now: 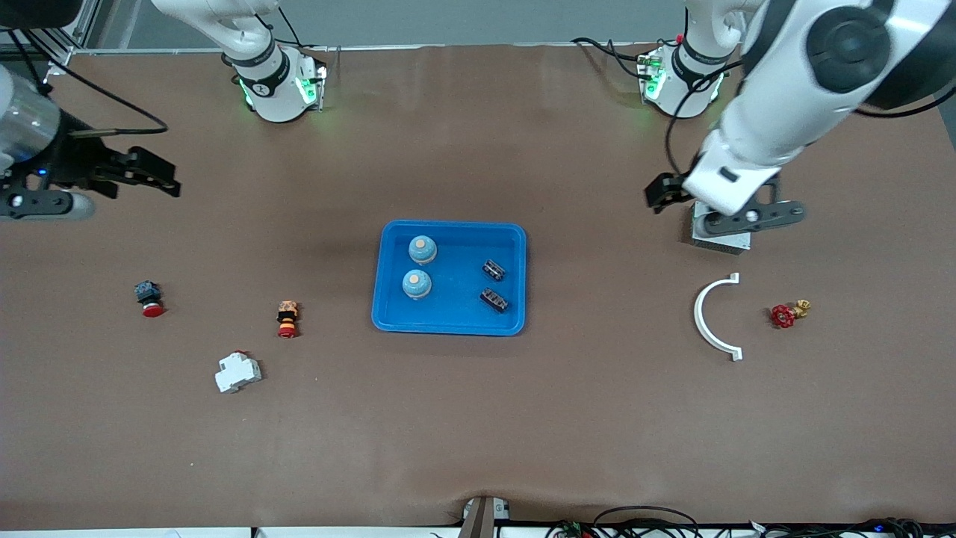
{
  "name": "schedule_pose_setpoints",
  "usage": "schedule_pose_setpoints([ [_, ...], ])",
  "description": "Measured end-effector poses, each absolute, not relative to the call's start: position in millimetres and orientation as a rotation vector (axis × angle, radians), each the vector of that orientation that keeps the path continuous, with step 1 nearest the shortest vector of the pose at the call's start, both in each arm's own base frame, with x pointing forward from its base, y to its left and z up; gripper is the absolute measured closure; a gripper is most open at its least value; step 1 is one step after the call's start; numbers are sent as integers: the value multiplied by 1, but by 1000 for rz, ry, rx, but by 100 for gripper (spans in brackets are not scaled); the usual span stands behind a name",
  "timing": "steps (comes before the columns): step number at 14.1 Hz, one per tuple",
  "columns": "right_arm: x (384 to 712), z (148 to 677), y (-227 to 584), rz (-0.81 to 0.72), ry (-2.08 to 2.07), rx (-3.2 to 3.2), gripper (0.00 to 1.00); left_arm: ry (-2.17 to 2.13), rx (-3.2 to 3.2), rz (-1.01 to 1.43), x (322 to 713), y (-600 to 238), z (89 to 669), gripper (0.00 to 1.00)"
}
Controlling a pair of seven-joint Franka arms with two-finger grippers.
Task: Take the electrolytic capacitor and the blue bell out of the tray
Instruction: 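Reach the left gripper to a capacitor while the right gripper reaches a bell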
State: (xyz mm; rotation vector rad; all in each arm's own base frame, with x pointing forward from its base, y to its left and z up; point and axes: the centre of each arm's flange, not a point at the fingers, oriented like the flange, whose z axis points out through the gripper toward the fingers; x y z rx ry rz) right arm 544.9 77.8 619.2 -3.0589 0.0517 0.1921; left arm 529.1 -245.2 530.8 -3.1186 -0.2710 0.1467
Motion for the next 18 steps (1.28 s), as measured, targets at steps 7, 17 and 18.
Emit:
schedule_pose_setpoints([
  [7, 540, 557, 204, 387, 203, -3095, 0, -687, -3108, 215, 520, -349, 421, 0],
  [17, 555, 427, 316, 408, 242, -3117, 0, -1227, -3071, 228, 508, -446, 274, 4],
  [18, 554, 416, 323, 382, 233, -3110, 0, -1237, -3069, 218, 505, -451, 261, 4],
])
